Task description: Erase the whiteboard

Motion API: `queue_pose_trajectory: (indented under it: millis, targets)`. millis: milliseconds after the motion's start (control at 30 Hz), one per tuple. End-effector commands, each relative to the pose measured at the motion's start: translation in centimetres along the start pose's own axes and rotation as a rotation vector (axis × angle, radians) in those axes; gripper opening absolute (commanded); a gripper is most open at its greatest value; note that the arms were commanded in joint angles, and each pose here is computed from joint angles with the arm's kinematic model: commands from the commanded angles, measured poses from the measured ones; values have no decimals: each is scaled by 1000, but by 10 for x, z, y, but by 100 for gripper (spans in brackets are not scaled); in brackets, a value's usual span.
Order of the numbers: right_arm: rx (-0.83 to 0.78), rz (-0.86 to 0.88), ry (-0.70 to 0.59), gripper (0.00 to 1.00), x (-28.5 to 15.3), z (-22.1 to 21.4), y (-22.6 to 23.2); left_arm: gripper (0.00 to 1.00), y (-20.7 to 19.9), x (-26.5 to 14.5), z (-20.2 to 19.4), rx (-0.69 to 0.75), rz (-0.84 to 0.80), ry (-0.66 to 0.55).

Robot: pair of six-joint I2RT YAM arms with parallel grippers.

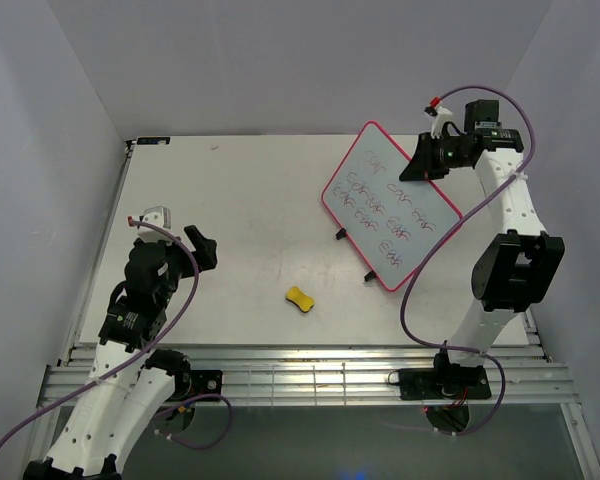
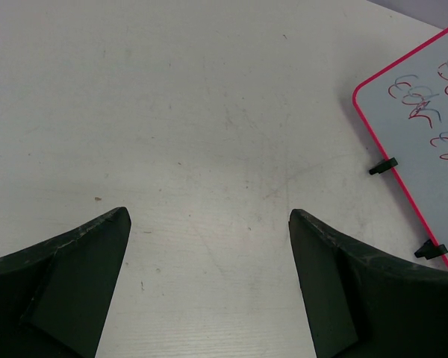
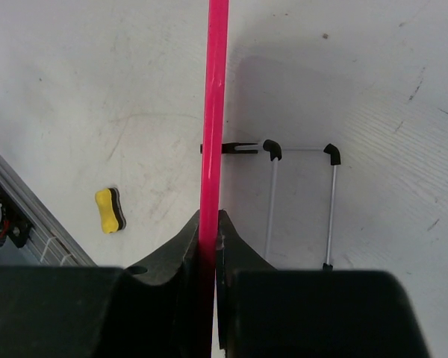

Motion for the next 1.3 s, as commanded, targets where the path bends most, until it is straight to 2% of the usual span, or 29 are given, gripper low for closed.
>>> queue_pose_trajectory:
  millis: [0, 333, 633, 800, 867, 933, 1067, 1100, 1167, 1267]
  targets:
    - [-59, -8, -16, 8, -9, 6, 17, 98, 0, 0, 1, 5, 0, -16]
    - [-103, -106, -66, 8, -27, 42, 53, 98, 2, -1, 2, 4, 13, -24]
    - [-173, -116, -229, 8, -67, 76, 91, 98, 4, -1, 3, -2, 27, -31]
    - [-218, -29, -326, 8, -83, 86, 121, 98, 5, -2, 5, -10, 38, -44]
    - [-208, 68, -356, 8, -74, 84, 137, 98, 8, -2, 6, -19, 61, -54]
    - [-209, 96, -376, 8, -74, 82, 153, 98, 9, -2, 7, -34, 77, -63]
    - [-171, -75, -345, 8, -50, 63, 156, 98, 9, -4, 13, -74, 106, -83]
    - [-170, -97, -367, 8, -54, 61, 159, 98, 7, -4, 14, -81, 97, -83]
    - [-137, -134, -323, 8, -41, 40, 155, 98, 2, -7, 18, -97, 71, -89]
    - [-117, -148, -298, 8, -36, 12, 157, 98, -13, -5, 10, -56, -50, -7]
Point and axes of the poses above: each gripper's point midway between its finger pads, its own x axis out along the fingers, its own y axis along the line the jaws close on, z = x × y, the point moved 5 cm from there along -x, back along the fingers, and after that the axes turned 8 degrees about -x, right-handed, at the moved point
